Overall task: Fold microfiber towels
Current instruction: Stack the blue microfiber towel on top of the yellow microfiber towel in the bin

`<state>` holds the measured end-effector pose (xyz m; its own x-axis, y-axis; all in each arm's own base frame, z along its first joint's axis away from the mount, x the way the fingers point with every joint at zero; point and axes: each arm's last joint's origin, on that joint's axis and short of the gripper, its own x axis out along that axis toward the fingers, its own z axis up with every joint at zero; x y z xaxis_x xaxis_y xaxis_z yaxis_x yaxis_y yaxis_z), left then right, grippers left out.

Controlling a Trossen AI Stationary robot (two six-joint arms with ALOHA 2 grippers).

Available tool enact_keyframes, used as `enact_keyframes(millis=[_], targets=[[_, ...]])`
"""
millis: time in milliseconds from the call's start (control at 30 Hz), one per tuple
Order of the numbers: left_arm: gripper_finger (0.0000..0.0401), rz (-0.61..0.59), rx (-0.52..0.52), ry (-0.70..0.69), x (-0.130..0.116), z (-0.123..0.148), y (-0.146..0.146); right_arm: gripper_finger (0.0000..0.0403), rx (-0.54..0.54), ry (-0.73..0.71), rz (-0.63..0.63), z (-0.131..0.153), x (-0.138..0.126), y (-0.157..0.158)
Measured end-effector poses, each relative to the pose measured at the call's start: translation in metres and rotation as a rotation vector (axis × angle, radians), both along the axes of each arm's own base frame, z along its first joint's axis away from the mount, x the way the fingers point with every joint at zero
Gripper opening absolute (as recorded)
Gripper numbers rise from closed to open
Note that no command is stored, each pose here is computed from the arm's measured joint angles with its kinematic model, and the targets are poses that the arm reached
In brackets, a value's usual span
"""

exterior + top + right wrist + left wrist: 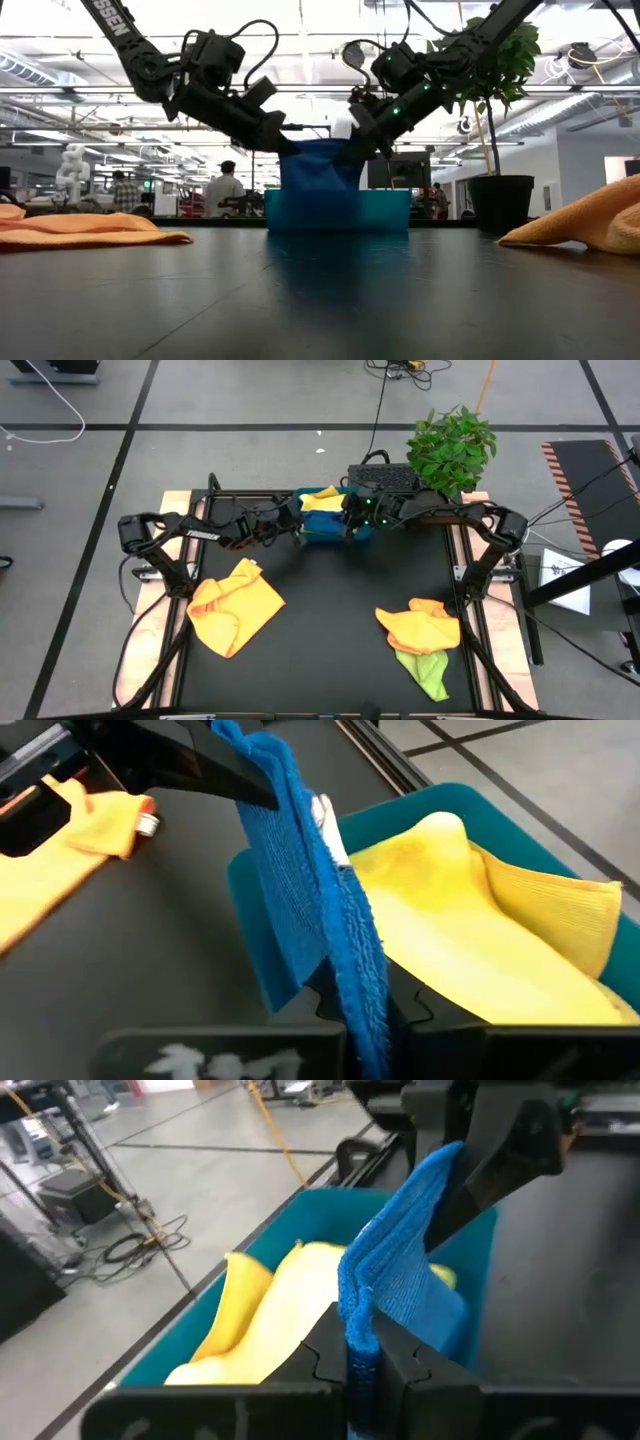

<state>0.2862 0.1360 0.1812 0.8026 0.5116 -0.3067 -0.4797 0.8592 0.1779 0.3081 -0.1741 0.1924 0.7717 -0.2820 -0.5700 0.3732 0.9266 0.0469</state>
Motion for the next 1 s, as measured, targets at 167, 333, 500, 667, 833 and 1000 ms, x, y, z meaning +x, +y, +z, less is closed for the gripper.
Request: enact_keyframes(millis=[167, 333, 500, 667, 833, 1000], targets=[[0.0008, -0.024, 0.007, -0.017, -0.004, 0.014, -0.007, 0.0003, 0.019, -0.029, 0.025, 0.012, -0.004, 0.004], [0.0015, -0.037, 0.002, -0.033, -0.006, 0.024, -0.014, 0.0003, 0.031, -0.052, 0.022, 0.02, -0.006, 0.006], [0.001, -0.041, -0.057, 0.005, -0.005, 0.014, -0.014, 0.0004, 0.099, -0.021, 0.02, 0.008, -0.004, 0.006], [0.0015, -0.03, -0.077, 0.039, -0.005, 0.005, -0.01, 0.0004, 0.123, 0.007, 0.012, -0.006, 0.0, 0.003], [0.0014, -0.003, -0.085, 0.053, -0.006, -0.002, 0.0, 0.0004, 0.111, 0.006, -0.011, -0.013, 0.002, -0.002], [0.0012, 0.02, -0.071, 0.062, -0.007, -0.011, 0.013, 0.0004, 0.036, 0.043, -0.05, -0.022, 0.004, -0.008]])
